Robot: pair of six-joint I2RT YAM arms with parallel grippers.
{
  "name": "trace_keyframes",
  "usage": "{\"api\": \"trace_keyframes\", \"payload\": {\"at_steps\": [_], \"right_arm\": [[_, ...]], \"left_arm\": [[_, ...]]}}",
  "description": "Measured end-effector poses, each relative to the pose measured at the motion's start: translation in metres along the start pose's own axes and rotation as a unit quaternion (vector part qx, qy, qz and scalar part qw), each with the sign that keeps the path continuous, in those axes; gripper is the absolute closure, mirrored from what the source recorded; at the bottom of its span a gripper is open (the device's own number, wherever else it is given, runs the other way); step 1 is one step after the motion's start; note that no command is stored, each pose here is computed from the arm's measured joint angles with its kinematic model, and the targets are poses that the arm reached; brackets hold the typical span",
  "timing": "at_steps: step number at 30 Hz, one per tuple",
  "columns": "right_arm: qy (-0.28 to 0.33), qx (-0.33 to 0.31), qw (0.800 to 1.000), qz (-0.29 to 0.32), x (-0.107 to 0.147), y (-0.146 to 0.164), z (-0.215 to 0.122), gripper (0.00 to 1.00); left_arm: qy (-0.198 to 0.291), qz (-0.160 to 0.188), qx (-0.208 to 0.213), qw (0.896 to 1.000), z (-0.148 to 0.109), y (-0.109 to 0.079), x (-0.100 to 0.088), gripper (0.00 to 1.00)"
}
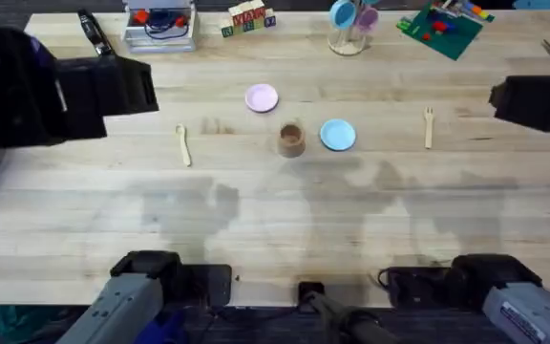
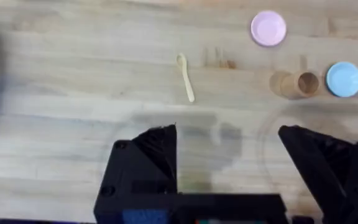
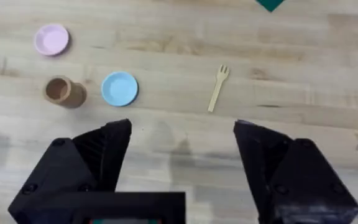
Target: Pick up a utensil and set it on the pink plate, then put the other utensil in the container.
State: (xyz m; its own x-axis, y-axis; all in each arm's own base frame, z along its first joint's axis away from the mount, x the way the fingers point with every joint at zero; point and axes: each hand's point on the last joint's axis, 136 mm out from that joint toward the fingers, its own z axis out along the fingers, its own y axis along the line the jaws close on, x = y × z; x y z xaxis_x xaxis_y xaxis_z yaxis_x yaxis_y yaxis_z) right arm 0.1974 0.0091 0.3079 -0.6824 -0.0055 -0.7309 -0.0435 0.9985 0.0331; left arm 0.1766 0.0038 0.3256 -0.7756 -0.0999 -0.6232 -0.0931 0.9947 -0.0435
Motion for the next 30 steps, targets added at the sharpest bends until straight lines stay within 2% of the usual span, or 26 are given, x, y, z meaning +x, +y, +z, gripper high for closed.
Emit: {"api": "trace_keyframes", "payload": {"at_steps": [5, 10, 15, 20, 24, 30], "right_arm": [[0.009, 0.000, 1.000, 0.001, -0.005, 0.000, 0.003, 0.006], [0.006, 0.000, 1.000, 0.000, -0.006, 0.000, 0.003, 0.005], [0.006, 0.000, 1.000, 0.000, -0.007, 0.000, 0.003, 0.005], [0.006, 0.000, 1.000, 0.000, -0.007, 0.000, 0.003, 0.005], [0.006, 0.000, 1.000, 0.000, -0.007, 0.000, 0.003, 0.006], [0.006, 0.000, 1.000, 0.000, -0.007, 0.000, 0.003, 0.005]], "left_arm": [[0.026, -0.001, -0.003, 1.000, 0.009, 0.000, -0.002, 0.005], [0.033, -0.002, -0.004, 0.999, 0.012, -0.001, -0.003, 0.006], [0.046, -0.005, -0.007, 0.999, 0.011, 0.001, 0.004, 0.006], [0.081, -0.028, -0.047, 0.995, 0.018, 0.014, 0.013, 0.007], [0.103, -0.032, -0.064, 0.992, 0.044, 0.018, 0.015, 0.008], [0.134, -0.034, -0.063, 0.988, 0.106, 0.017, 0.029, 0.008]]}}
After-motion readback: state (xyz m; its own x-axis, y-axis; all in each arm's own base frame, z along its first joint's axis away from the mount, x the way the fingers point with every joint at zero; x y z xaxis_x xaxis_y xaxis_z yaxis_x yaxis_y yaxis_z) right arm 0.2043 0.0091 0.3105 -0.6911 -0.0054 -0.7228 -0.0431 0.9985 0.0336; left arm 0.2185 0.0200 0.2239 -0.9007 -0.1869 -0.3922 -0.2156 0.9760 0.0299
